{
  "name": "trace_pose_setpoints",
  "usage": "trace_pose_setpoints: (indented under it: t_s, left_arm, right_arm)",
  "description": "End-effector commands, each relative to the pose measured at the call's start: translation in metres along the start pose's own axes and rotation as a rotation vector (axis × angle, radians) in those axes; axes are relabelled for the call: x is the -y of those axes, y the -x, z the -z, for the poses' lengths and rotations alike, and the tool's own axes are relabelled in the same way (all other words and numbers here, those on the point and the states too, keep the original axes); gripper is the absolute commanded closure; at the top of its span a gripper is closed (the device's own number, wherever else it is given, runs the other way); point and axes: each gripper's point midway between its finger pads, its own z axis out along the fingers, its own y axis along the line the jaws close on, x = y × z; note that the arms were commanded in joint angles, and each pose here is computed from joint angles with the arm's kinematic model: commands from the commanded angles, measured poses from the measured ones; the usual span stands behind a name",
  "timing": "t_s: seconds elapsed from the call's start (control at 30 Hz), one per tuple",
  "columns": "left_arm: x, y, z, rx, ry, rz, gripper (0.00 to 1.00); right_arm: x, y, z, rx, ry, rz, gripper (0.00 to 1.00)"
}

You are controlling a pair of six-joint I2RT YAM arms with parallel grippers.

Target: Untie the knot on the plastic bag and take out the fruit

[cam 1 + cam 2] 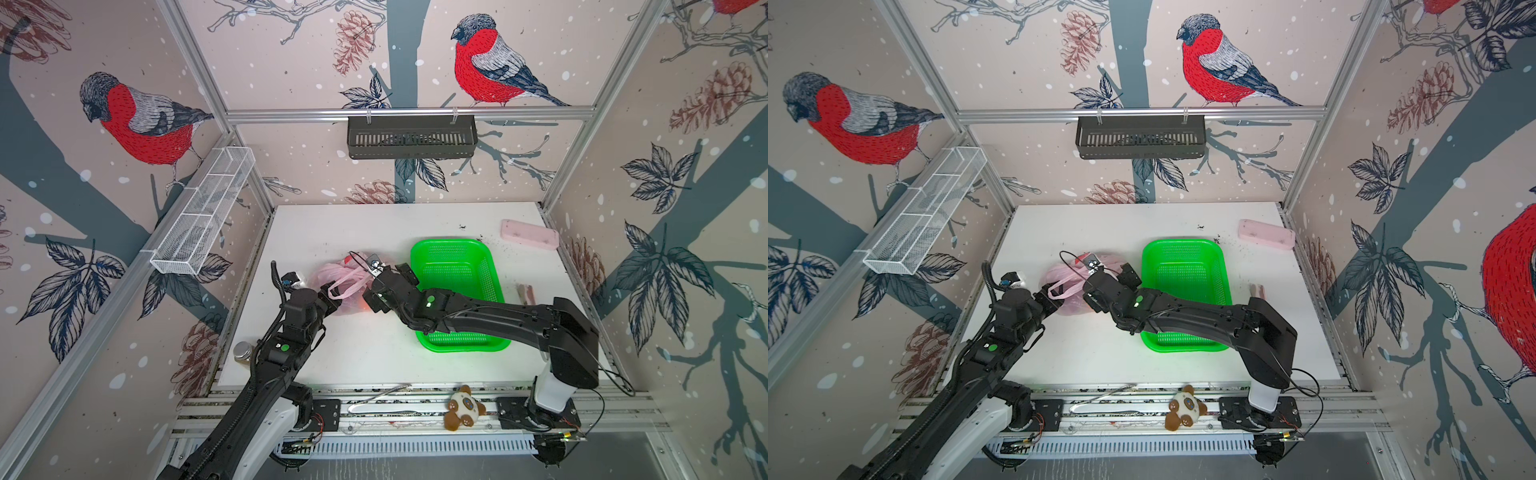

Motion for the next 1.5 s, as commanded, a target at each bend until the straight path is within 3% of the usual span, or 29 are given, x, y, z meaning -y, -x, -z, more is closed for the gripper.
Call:
trace_pose_setpoints:
  t_s: [0.0, 0.27, 0.5, 0.6, 0.73, 0.83, 1.0, 1.27, 1.47]
  left_arm:
    - [0.003, 0.001, 0.001, -0.001, -0.015, 0.013, 0.29]
    - [0.008, -0.002, -0.001, -0.017, -0.041, 0.017, 0.30]
    - [0.007, -0.003, -0.002, -0.022, -0.038, 0.017, 0.30]
    - [0.007, -0.005, -0.003, -0.028, -0.035, 0.015, 0.29]
    - [0.006, -0.006, -0.005, -0.037, -0.030, 0.008, 0.29]
    - [0.007, -0.009, -0.007, -0.059, -0.023, -0.007, 0.27]
    - [0.016, -0.019, -0.011, -0.141, -0.045, -0.050, 0.19]
    - [0.042, -0.040, -0.006, -0.282, -0.091, -0.152, 0.04]
    - [0.071, -0.043, 0.010, -0.319, -0.188, -0.183, 0.04]
  right_arm:
    - [-0.002, 0.017, -0.005, 0.064, -0.060, 0.062, 0.01]
    - [-0.007, 0.039, -0.006, 0.183, -0.230, 0.070, 0.01]
    - [-0.010, 0.061, -0.006, 0.263, -0.248, 0.020, 0.00]
    - [-0.011, 0.068, -0.005, 0.281, -0.226, 0.008, 0.14]
    - [-0.003, 0.072, -0.002, 0.294, -0.170, -0.058, 0.53]
    - [0.011, 0.072, 0.001, 0.295, -0.110, -0.148, 0.67]
    - [0.041, 0.064, 0.003, 0.280, -0.028, -0.313, 0.74]
    - [0.068, 0.048, 0.002, 0.247, 0.088, -0.502, 0.77]
    - [0.073, 0.040, -0.001, 0.234, 0.172, -0.597, 0.78]
